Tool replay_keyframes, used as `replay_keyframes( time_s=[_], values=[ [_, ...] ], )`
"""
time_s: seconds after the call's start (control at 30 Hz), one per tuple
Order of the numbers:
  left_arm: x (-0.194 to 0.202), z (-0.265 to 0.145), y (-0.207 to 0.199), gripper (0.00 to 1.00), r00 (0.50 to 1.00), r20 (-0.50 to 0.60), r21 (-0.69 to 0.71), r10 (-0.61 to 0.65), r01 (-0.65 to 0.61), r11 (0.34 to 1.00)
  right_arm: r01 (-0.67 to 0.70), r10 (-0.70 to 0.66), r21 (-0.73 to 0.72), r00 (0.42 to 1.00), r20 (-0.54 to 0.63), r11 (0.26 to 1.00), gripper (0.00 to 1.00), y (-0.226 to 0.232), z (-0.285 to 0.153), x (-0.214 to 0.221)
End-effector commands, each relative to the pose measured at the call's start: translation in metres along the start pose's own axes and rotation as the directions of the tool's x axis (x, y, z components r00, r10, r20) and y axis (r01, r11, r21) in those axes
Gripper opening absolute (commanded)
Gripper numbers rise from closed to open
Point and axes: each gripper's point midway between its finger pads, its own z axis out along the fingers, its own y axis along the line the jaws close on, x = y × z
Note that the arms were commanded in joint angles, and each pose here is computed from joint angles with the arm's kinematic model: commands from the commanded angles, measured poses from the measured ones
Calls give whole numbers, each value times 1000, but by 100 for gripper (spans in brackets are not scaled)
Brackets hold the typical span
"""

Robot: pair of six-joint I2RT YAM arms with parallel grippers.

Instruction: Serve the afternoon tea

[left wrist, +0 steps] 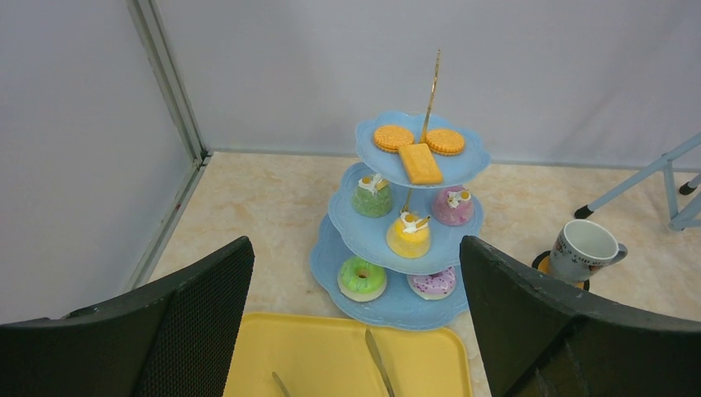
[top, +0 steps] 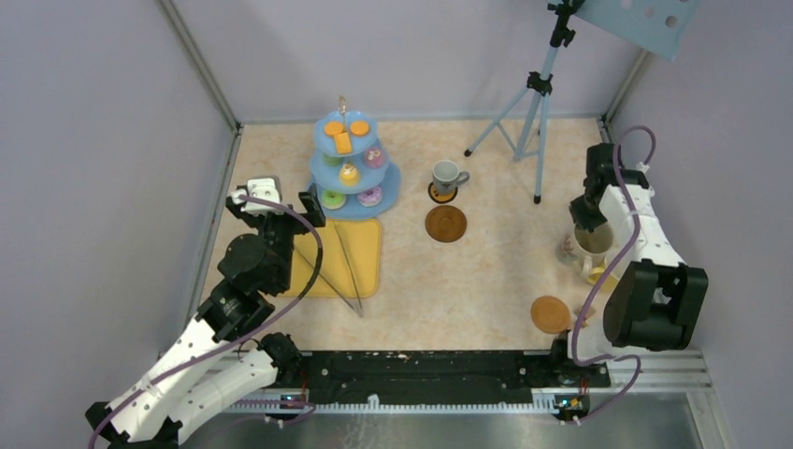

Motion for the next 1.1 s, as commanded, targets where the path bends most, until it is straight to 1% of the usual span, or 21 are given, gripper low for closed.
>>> replay_keyframes(
  time_s=[0.0,0.07,0.1,0.13,0.17,0.2,0.23,0.27,0.3,0.37,0.4,0.43,0.5,0.53,0.57,0.73,0.87,1.07],
  values=[
    [-5,2,-3,99,1000,10,9,-17,17,1000,240,-192,-345,967,166,907,0,66,-61,-10],
    [-4,2,-3,99,1000,7,7,-12,12,1000,372,-293,-413,925,244,831,0,82,-90,-1],
    [-4,2,-3,99,1000,9,5,-13,13,1000,438,-349,-458,898,269,774,0,91,-103,8],
    [-4,2,-3,99,1000,8,5,-12,12,1000,513,-419,-506,859,295,693,0,98,-115,19],
    [-4,2,-3,99,1000,8,3,-11,11,1000,576,-485,-566,813,322,590,0,106,-129,34],
    [-4,2,-2,99,1000,7,2,-10,9,1000,643,-545,-601,751,373,475,0,112,-142,48],
    [-3,3,-2,99,1000,6,0,-8,8,1000,706,-606,-624,668,432,334,0,117,-158,72],
    [-3,3,-2,99,1000,6,0,-8,8,1000,783,-652,-594,549,523,183,0,118,-167,89],
    [-3,3,-3,99,1000,6,0,-6,6,1000,833,-675,-550,440,593,60,0,118,-176,107],
    [-3,3,-3,99,1000,5,3,-6,6,1000,889,-701,-438,226,676,-135,0,115,-185,136],
    [-3,3,-3,99,1000,4,4,-6,6,1000,889,-717,-402,134,684,-217,0,114,-185,152],
    [-2,3,-3,99,1000,3,3,-5,5,1000,880,-730,-379,57,682,-286,0,114,-188,165],
    [-2,3,-3,99,1000,3,2,-3,3,1000,884,-768,-322,-63,638,-340,0,119,-180,181],
    [-2,4,-3,99,1000,2,2,-2,2,1000,885,-780,-301,-105,618,-357,0,123,-178,187],
    [-2,4,-3,99,1000,2,1,0,0,1000,890,-789,-281,-130,600,-360,0,128,-174,192],
    [-4,2,0,99,1000,8,-9,-6,6,1000,890,-777,-249,-165,607,-383,0,157,-181,214],
    [-5,1,1,99,1000,13,-9,-9,9,1000,877,-804,-259,-205,559,-404,0,172,-175,230],
    [-8,0,2,99,1000,22,-9,-18,18,1000,888,-837,-252,-221,501,-385,0,180,-166,244]
  ],
)
